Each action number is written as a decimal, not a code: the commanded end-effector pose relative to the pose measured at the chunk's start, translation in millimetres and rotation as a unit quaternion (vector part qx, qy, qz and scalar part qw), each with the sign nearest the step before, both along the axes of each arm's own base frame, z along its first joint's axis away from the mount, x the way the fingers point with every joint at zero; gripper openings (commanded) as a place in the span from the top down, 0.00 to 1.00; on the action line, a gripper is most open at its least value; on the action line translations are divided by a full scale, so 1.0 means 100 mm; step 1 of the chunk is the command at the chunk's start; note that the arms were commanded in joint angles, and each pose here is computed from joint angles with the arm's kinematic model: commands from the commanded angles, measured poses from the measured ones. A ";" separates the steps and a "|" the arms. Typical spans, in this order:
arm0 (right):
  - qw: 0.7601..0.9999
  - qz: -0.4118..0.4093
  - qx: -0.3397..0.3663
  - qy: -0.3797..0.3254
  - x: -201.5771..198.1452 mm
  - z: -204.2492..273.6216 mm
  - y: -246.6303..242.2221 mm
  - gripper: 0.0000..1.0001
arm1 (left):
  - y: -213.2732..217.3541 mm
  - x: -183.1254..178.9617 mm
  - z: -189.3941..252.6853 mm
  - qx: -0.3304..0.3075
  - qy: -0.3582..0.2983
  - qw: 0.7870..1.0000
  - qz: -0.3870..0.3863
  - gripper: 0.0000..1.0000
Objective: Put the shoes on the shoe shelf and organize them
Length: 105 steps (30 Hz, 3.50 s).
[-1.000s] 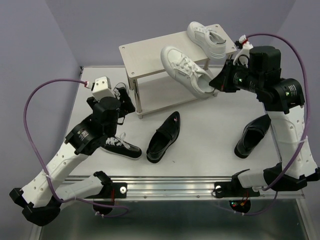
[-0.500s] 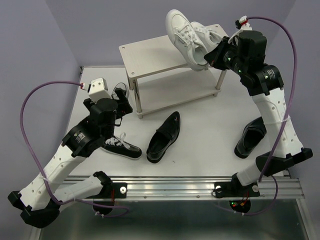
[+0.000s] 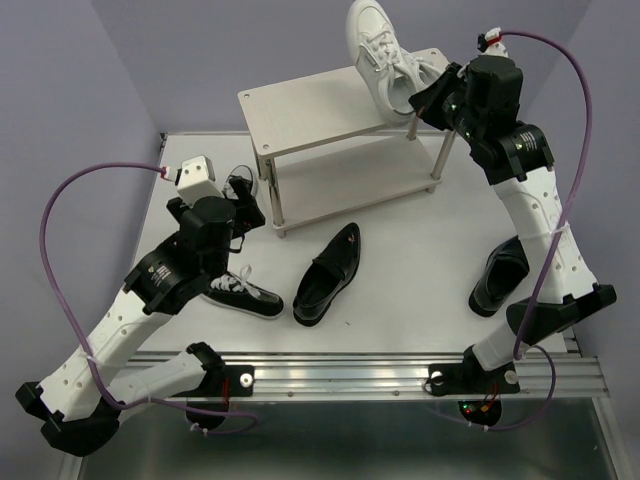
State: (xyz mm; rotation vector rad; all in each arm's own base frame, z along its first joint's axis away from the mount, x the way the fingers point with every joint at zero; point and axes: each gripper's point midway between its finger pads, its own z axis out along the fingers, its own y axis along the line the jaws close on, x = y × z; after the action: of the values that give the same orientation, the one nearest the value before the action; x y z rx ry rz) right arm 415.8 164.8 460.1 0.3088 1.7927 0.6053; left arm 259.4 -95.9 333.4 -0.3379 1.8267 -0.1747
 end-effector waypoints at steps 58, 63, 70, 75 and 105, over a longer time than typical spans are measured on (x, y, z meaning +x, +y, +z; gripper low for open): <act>0.991 -0.006 0.077 -0.109 -0.04 0.79 0.00 0.15 | 0.29 -0.17 0.05 -0.018 0.004 0.998 0.052 0.01; 0.987 -0.032 0.053 -0.146 -0.41 1.05 -0.27 0.10 | 0.26 -0.15 -0.19 -0.012 0.054 0.996 0.072 0.01; 0.986 -0.095 0.005 -0.139 -0.89 0.83 -0.74 0.05 | 0.50 -0.15 -0.77 0.014 0.168 0.979 0.111 0.01; 0.991 -0.097 -0.026 -0.084 -0.99 0.29 -0.80 0.04 | 0.51 -0.36 -1.15 -0.035 0.231 0.964 0.128 0.08; 0.996 -0.043 -0.072 0.044 -0.87 -0.70 -0.56 0.01 | 0.12 -0.60 -2.65 -0.095 0.365 0.903 0.206 0.20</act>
State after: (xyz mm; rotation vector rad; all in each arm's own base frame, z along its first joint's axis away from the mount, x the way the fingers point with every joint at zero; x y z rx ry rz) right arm 331.5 106.9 391.4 0.3379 1.8792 0.4056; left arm 192.5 -90.0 73.1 -0.9899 2.4883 0.0615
